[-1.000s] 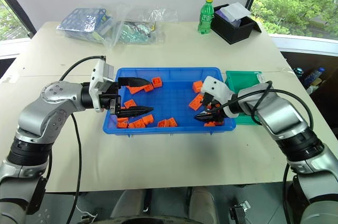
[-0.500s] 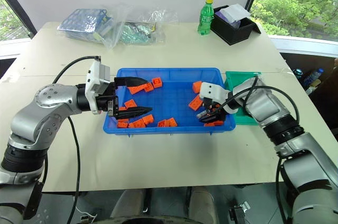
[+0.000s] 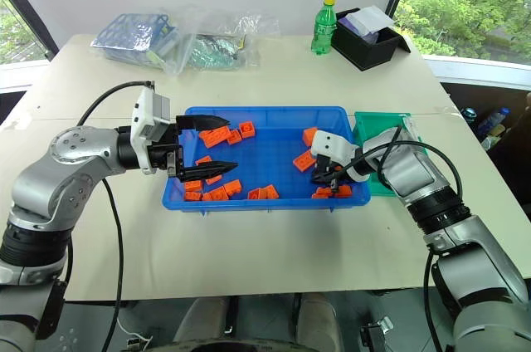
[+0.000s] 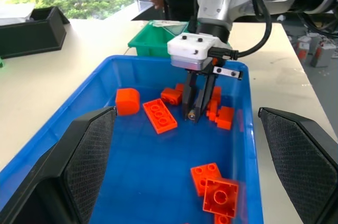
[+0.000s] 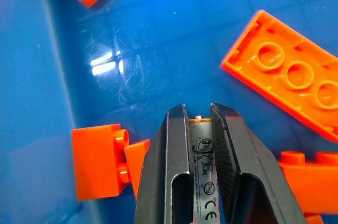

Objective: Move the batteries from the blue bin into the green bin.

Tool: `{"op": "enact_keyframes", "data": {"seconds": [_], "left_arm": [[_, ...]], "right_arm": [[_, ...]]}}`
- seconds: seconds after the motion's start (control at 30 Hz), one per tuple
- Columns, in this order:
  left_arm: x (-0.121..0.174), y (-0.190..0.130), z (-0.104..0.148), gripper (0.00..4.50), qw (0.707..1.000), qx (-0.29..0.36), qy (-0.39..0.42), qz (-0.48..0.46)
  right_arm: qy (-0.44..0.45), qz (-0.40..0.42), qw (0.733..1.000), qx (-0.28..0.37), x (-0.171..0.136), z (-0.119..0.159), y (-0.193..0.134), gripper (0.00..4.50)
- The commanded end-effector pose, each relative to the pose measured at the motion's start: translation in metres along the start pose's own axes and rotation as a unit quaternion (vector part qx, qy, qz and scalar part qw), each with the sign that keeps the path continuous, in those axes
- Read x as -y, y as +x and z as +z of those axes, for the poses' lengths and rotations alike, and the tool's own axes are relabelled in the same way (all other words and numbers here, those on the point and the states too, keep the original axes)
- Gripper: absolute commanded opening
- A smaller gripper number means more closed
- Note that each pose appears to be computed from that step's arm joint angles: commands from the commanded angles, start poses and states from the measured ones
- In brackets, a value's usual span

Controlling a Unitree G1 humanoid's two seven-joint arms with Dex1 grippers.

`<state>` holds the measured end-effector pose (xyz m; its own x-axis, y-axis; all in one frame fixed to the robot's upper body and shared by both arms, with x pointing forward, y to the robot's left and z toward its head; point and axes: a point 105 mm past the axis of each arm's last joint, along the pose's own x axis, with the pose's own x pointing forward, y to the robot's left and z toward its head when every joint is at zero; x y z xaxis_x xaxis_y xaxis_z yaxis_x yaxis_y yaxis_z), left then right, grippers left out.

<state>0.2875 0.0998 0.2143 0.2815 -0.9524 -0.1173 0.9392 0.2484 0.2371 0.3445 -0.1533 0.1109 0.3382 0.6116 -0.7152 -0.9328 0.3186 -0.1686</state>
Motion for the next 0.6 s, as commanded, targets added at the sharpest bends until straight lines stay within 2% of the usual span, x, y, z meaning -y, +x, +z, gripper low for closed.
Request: {"op": "enact_keyframes", "data": {"seconds": [0.03,0.17,0.27,0.4,0.6], "left_arm": [[0.0,0.005,0.01,4.5,1.0,0.015,0.018,-0.014],[0.001,0.008,0.009,4.5,0.999,0.017,0.017,-0.023],[0.002,0.008,0.004,4.5,1.0,0.014,0.012,-0.025],[0.001,0.004,0.0,4.5,1.0,0.01,0.009,-0.021],[-0.006,-0.004,-0.001,4.5,1.0,0.005,0.007,-0.008]], "right_arm": [[0.019,-0.077,0.994,0.079,0.02,0.037,-0.027,0.04],[0.039,-0.152,0.98,0.126,0.034,0.054,-0.053,0.04],[0.107,-0.228,0.953,0.169,0.048,0.061,-0.088,0.04],[0.143,-0.351,0.917,0.12,0.06,0.028,-0.121,0.04],[0.188,-0.389,0.898,0.085,0.046,-0.005,-0.132,0.04]]}}
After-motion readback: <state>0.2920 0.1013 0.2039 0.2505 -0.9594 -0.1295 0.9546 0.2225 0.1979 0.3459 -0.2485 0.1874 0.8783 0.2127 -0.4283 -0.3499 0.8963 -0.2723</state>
